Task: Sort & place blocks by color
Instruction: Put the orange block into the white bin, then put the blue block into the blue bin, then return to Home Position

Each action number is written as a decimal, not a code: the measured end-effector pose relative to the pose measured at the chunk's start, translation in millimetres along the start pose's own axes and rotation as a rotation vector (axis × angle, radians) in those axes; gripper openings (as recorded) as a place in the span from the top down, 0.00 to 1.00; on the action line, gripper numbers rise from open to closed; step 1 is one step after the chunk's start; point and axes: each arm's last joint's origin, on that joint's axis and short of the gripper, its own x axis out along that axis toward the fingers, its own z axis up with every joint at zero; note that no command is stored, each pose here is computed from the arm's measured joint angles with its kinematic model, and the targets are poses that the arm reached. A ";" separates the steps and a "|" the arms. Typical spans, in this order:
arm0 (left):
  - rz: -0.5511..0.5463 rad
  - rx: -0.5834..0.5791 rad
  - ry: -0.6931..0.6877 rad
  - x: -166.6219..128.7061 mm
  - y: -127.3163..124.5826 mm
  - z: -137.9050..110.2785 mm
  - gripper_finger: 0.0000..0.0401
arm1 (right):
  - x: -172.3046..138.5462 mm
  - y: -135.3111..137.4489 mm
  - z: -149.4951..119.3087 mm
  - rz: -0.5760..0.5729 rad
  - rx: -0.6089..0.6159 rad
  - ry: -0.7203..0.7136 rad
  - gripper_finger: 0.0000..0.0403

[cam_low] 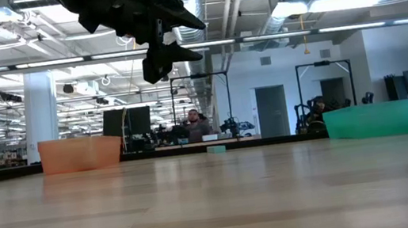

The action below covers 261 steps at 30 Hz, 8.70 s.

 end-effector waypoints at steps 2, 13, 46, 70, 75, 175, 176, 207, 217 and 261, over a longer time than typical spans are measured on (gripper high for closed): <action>0.000 0.001 0.000 0.0 0.1 -0.1 0.45 | 0.4 -1.1 1.8 0.001 0.014 -0.001 0.70; 0.013 -0.004 -0.010 -1.2 2.7 1.6 0.45 | -3.8 3.7 13.1 0.149 -0.002 0.047 0.33; 0.786 -0.655 0.018 62.7 200.1 151.9 0.46 | -90.6 -1.4 73.7 0.035 -0.425 -0.497 0.31; 0.901 -0.724 0.547 20.3 233.9 121.2 0.96 | -120.2 -24.8 38.9 0.058 -0.412 -0.622 0.31; 1.055 -0.603 0.688 13.5 224.4 113.2 0.97 | -120.3 -24.6 39.2 0.056 -0.420 -0.626 0.31; -0.397 0.075 0.395 -35.8 -42.8 132.5 0.77 | -137.9 35.1 231.1 0.153 -1.187 -1.086 0.31; -0.397 0.074 0.396 -35.8 -42.8 132.5 0.77 | -136.4 36.3 232.8 0.153 -1.194 -1.091 0.31; 0.123 0.022 0.375 -97.1 0.2 136.3 0.17 | -145.8 -23.7 187.5 0.032 -0.791 -0.671 0.87; 0.391 0.153 0.217 -164.2 -18.7 136.2 0.22 | -139.8 -138.5 166.9 -0.407 -0.118 -0.357 0.86; 0.408 0.243 0.155 -180.8 -31.7 134.7 0.26 | -95.8 -192.6 168.2 -0.472 0.233 0.108 0.37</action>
